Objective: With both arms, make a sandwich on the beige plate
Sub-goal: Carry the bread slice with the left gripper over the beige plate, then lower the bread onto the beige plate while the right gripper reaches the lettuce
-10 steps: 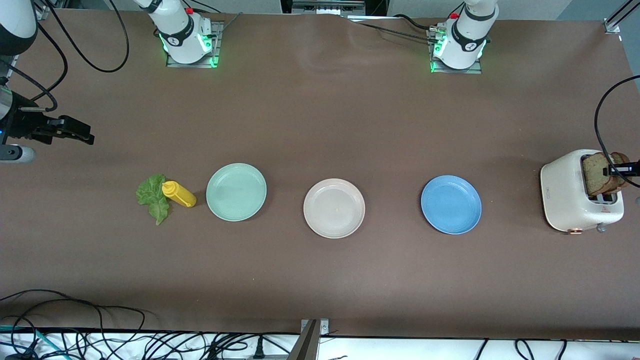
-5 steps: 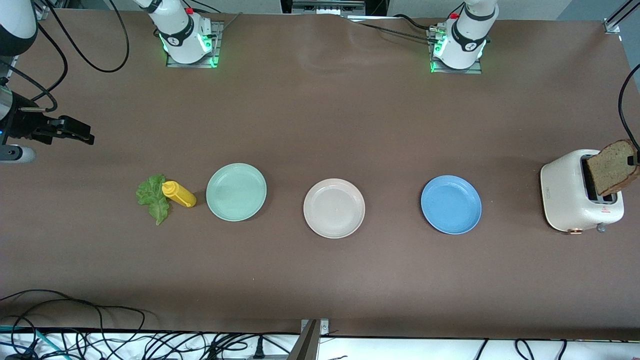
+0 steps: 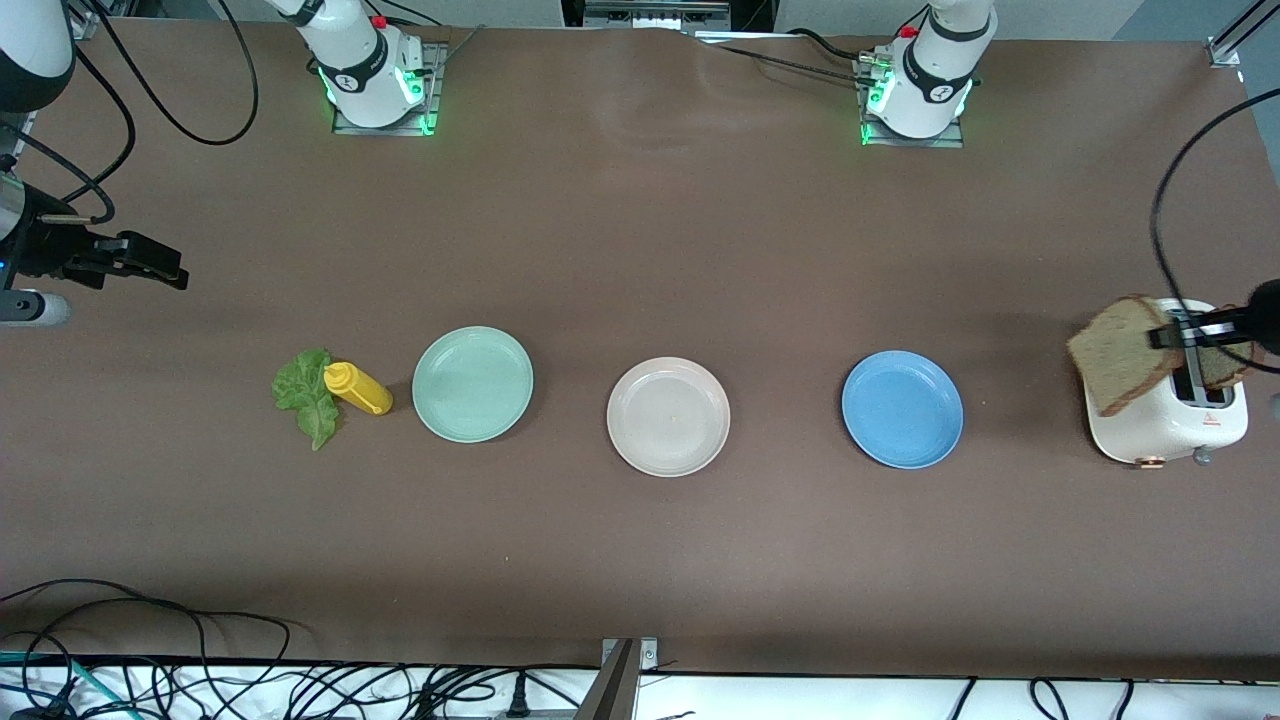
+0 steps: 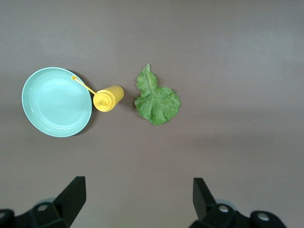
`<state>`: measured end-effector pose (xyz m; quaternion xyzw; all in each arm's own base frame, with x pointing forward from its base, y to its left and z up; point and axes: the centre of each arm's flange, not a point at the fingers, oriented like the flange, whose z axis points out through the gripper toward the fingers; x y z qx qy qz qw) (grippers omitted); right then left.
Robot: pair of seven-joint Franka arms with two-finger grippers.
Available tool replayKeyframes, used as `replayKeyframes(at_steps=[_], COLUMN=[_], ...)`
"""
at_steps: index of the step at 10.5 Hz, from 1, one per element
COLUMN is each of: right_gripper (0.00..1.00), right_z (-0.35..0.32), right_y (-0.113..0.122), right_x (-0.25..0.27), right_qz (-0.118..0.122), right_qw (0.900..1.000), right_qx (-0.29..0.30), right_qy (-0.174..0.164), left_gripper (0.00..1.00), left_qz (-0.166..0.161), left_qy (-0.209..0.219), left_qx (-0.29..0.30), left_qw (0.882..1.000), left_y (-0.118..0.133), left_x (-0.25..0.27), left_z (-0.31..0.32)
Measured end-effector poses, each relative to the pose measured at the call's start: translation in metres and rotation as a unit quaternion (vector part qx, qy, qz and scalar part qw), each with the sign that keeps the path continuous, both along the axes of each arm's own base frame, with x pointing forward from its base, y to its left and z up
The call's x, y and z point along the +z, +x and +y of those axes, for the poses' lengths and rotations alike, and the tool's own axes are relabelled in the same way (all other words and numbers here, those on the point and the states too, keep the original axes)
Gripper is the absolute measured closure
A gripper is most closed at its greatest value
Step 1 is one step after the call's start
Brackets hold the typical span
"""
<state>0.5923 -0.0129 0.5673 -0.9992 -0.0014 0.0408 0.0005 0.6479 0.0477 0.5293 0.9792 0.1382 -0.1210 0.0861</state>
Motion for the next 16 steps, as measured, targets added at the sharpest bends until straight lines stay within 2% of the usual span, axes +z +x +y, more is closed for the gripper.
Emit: replayKeyframes(at_steps=[2, 6, 9, 11, 16], right_gripper=[0.00, 0.00, 0.00, 0.00, 0.00], right_z=[0.000, -0.001, -0.001, 0.000, 0.001], right_y=[0.000, 0.000, 0.000, 0.000, 0.004], right_x=[0.000, -0.001, -0.001, -0.002, -0.006], right_qz=[0.000, 0.001, 0.002, 0.002, 0.003], right_qw=[1.000, 1.000, 1.000, 1.000, 1.000], right_qx=[0.000, 0.000, -0.001, 0.000, 0.000], right_qy=[0.000, 0.000, 0.000, 0.000, -0.001], left_gripper=[0.91, 0.91, 0.91, 0.91, 0.91], left_qz=[0.016, 0.011, 0.013, 0.003, 0.018], left_qy=[-0.034, -0.114, -0.184, -0.196, -0.201], left_qx=[0.047, 0.141, 0.179, 0.177, 0.142], left_qw=[0.998, 0.983, 0.966, 0.964, 0.969], left_y=[0.008, 0.040, 0.056, 0.055, 0.034], left_x=[-0.006, -0.064, -0.121, -0.150, -0.208], left_z=[-0.086, -0.233, -0.292, -0.328, -0.395])
